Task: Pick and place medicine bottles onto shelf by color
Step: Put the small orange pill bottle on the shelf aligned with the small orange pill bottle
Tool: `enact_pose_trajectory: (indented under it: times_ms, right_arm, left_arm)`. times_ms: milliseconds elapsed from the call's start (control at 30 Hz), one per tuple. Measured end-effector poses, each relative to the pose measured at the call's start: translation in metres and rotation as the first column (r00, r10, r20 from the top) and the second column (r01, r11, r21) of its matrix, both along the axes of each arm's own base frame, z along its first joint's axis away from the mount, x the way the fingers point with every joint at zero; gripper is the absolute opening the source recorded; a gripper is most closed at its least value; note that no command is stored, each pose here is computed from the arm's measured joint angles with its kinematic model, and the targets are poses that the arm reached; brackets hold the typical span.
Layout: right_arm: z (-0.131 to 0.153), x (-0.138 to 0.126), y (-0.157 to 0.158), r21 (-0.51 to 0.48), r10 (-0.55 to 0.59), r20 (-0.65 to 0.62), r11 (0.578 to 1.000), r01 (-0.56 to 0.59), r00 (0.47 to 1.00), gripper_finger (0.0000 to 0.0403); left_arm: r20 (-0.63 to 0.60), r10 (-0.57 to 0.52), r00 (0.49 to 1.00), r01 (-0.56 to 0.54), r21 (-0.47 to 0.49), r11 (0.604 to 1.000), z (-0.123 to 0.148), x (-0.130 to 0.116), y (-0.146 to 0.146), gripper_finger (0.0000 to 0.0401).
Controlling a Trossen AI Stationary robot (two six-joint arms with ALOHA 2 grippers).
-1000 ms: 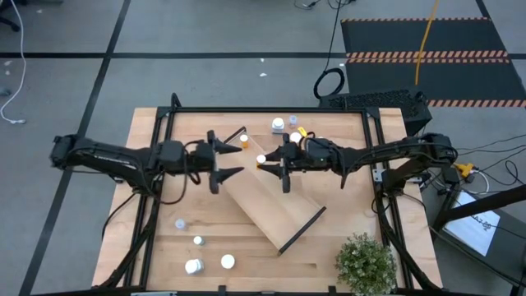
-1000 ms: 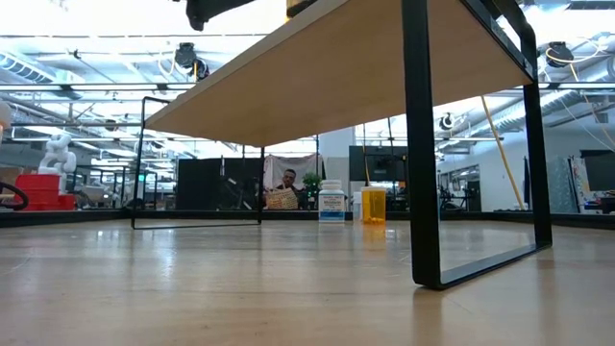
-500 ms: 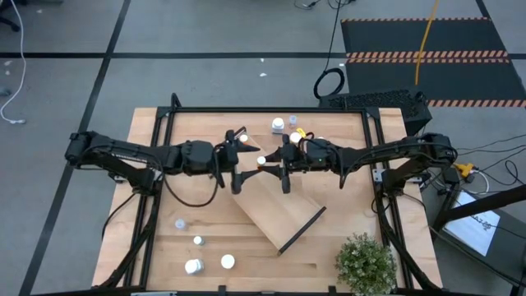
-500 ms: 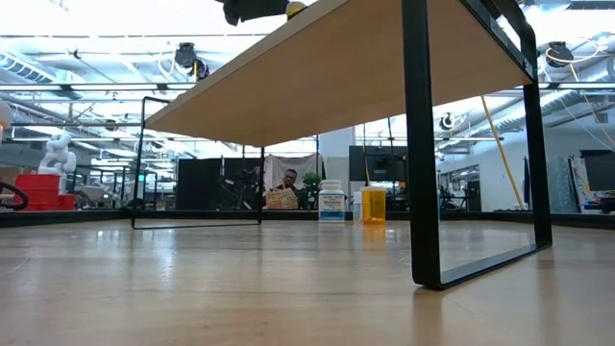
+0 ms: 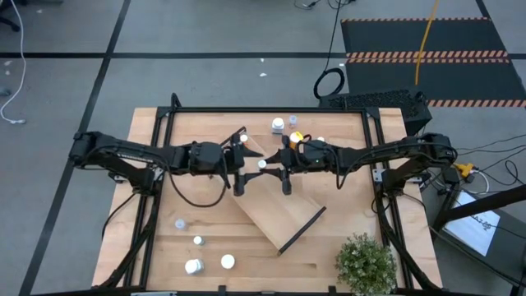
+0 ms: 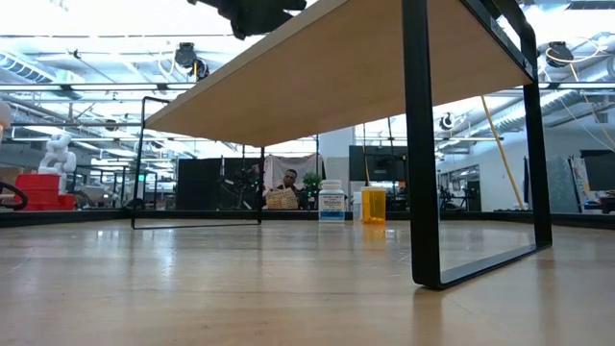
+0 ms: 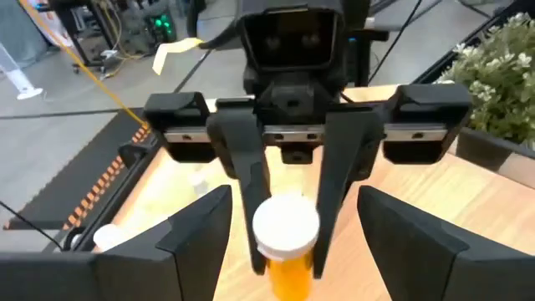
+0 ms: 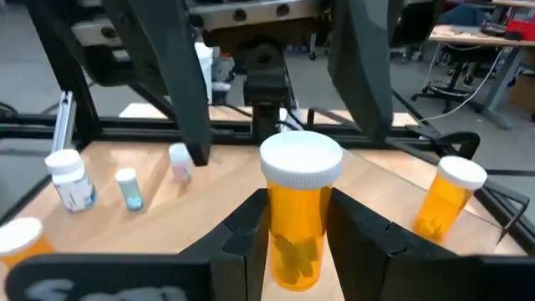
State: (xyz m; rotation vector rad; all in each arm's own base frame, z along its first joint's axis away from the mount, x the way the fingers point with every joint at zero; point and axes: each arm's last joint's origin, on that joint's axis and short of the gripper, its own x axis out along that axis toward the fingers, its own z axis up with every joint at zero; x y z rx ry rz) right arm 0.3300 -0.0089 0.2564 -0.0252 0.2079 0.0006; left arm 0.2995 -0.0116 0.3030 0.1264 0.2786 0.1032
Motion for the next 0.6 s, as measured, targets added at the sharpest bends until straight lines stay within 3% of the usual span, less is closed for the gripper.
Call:
enact_pose_trajectory:
  times_ms: [600]
  right_arm:
    - [-0.0013,-0.0001,-0.0002,-0.037,0.005,-0.014,0.999,-0.005,1.0,0.0102]
  left_arm:
    - [-0.029,0.01,1.0,-0.01,0.013,1.0,-0.0104,0.0087,0.0079,0.0255]
